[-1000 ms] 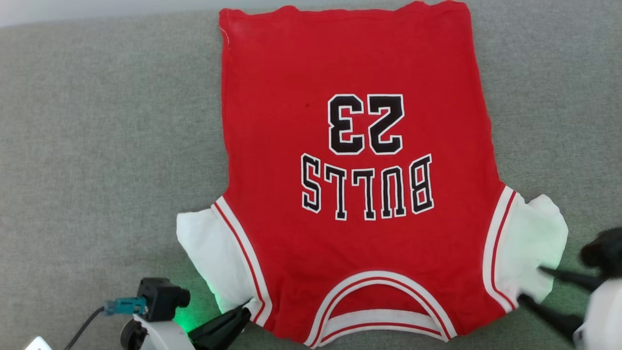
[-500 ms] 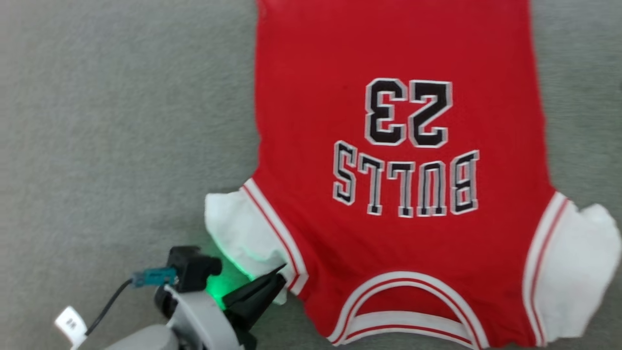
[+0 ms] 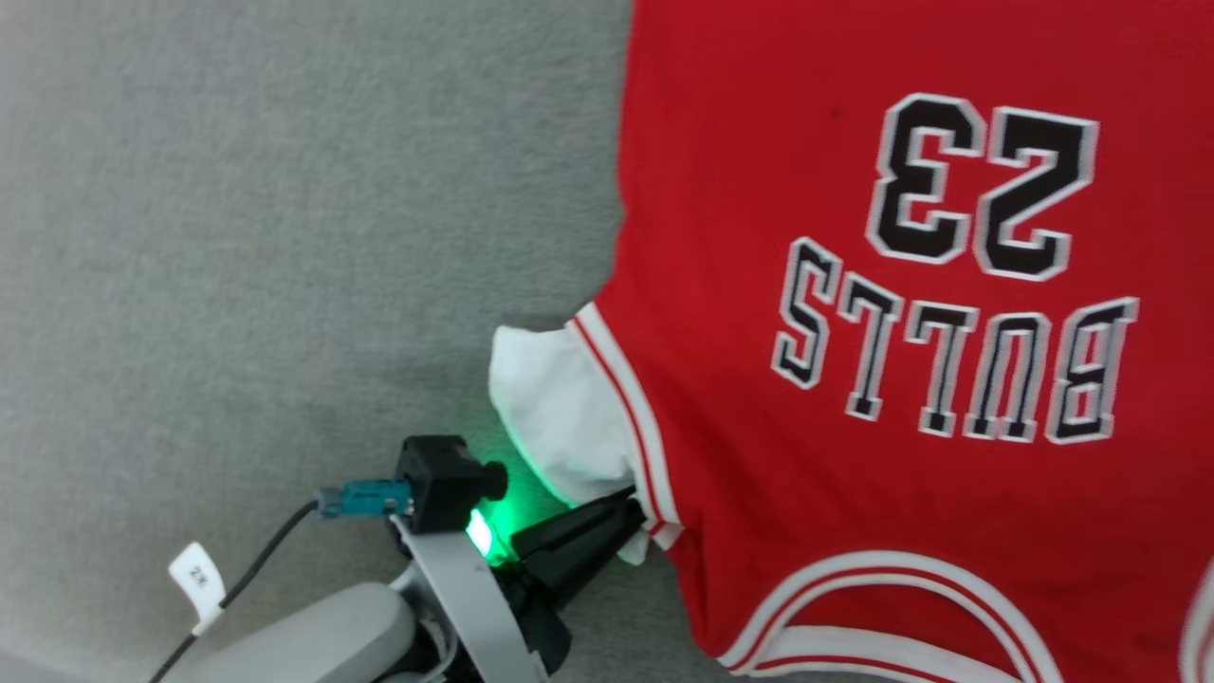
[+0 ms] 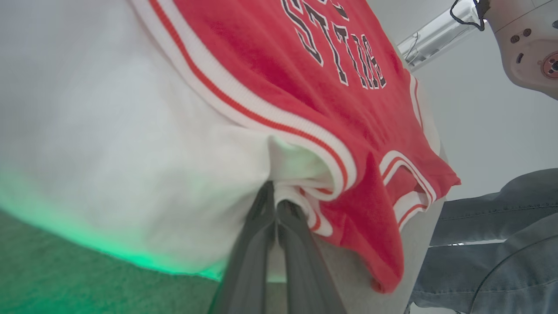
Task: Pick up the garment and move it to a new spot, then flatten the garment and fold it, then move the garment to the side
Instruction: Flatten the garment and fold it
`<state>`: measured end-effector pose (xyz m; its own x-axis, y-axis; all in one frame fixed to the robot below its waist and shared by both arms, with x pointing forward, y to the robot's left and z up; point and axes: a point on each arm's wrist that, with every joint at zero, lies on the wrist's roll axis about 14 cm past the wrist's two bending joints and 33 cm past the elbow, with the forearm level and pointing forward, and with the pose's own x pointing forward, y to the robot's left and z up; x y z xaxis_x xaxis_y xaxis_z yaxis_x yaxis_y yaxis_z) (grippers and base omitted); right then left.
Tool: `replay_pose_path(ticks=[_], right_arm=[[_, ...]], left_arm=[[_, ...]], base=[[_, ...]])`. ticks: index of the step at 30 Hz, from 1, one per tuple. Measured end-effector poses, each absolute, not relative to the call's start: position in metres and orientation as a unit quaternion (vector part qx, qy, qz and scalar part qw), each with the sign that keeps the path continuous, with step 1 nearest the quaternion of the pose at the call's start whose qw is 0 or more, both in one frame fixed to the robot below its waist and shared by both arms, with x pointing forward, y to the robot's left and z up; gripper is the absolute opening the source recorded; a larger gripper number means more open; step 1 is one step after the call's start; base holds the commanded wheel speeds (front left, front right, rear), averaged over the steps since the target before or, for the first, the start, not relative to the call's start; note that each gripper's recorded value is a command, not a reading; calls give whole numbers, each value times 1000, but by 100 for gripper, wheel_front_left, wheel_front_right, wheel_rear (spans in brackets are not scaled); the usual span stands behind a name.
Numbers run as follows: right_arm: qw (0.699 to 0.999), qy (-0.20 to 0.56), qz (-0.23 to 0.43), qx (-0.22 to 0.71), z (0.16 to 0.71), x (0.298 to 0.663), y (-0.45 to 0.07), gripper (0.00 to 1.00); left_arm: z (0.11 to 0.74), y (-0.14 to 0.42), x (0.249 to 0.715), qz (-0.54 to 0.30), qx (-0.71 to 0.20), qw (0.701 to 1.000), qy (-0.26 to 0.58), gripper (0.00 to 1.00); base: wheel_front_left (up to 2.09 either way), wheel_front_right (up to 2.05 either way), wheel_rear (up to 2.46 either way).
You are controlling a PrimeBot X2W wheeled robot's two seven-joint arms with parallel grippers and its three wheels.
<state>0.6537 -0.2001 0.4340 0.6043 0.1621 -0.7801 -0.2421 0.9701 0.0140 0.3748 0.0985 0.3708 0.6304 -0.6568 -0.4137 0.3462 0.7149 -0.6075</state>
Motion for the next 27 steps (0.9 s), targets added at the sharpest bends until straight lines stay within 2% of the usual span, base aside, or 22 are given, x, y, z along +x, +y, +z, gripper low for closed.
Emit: replay_pose_path(ticks=[6,11,12,13,14,21,27], right_arm=[[871,479,103,-41,390,672,-187,100],[865,491,99,-27,372,687,-178,100],[862,496,100,-24,367,688,-176,40],[860,500,101,-26,364,689,-174,16],[859,501,104,-29,362,690,-172,0],[866,485,119,-21,366,687,-163,0],[874,463,145,-33,386,660,-170,0]], left_arm=[[366,100,375,-278,-256,869,320,0],[361,102,376,-270,-266,867,324,0],[359,102,376,-269,-267,866,326,0],[357,103,376,-268,-268,865,328,0],[356,103,376,-267,-269,865,329,0],[359,104,379,-267,-272,867,322,0],[372,111,383,-252,-276,878,299,0]], base=[[0,0,0],[0,0,0],[0,0,0],[0,0,0],[0,0,0],[0,0,0],[0,0,0]])
